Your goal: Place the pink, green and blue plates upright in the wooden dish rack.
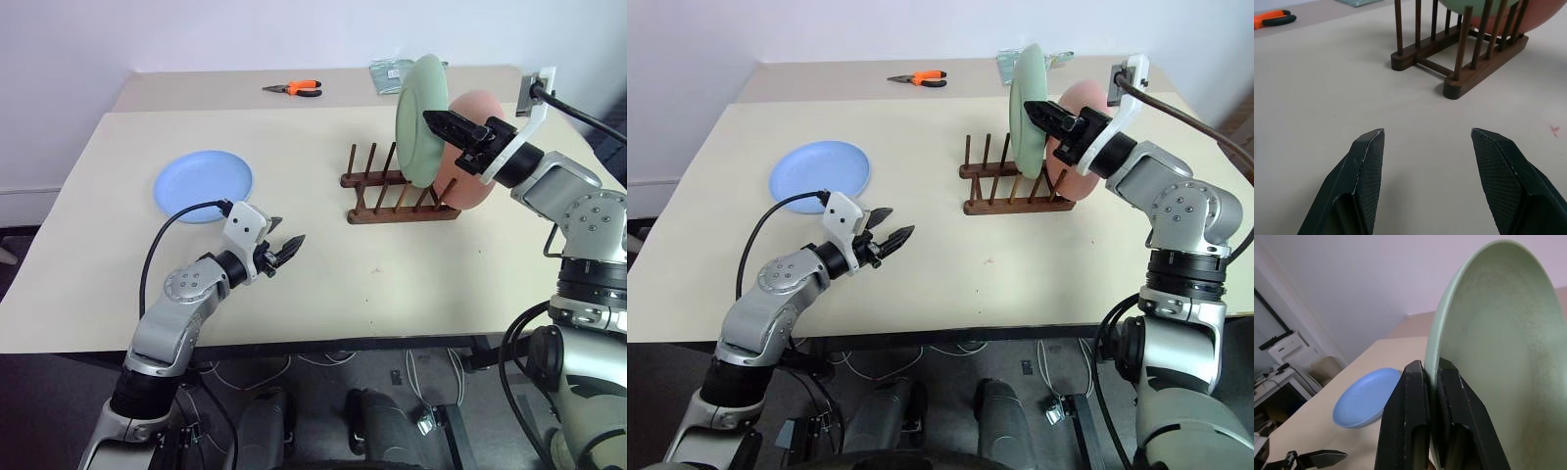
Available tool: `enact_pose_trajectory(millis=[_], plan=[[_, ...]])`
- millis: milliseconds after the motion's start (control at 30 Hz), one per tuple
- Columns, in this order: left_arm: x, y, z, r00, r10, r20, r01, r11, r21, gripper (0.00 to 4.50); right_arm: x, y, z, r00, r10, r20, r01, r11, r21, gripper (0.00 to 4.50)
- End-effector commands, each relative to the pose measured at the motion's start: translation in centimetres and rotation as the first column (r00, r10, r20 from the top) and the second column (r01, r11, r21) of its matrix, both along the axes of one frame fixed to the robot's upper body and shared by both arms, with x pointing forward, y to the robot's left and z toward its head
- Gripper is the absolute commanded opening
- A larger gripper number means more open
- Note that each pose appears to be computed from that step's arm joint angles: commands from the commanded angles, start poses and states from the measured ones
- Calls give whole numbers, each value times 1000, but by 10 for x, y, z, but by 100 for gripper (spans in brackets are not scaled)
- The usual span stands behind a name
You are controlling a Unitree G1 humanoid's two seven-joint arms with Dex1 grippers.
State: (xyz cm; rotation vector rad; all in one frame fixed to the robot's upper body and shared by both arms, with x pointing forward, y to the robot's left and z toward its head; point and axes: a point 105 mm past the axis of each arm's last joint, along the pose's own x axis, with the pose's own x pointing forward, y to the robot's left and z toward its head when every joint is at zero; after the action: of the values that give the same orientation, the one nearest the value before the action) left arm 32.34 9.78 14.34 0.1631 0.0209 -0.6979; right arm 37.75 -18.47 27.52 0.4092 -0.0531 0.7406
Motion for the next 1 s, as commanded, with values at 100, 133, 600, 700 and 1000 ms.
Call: enact_pose_trajectory(millis=[100,133,600,700,1000], plan=[[-3,-1,13,999,-9,47,10,1000,-10,290,2,-5,10,999,-26,25,26,1000,5,112],[-3,-1,14,999,-10,46,10,1000,-12,290,2,-5,11,998,-41,46,41,999,-18,152],[65,134,41,643,763,-72,-760,623,-187,444,-23,13,91,717,-20,697,378,851,-365,247],[67,161,38,529,835,-150,-845,502,-187,444,-39,39,86,682,135,719,317,832,-456,247],[79,160,-7,472,783,-406,-865,500,-41,444,-80,110,17,680,465,567,25,758,-652,247]])
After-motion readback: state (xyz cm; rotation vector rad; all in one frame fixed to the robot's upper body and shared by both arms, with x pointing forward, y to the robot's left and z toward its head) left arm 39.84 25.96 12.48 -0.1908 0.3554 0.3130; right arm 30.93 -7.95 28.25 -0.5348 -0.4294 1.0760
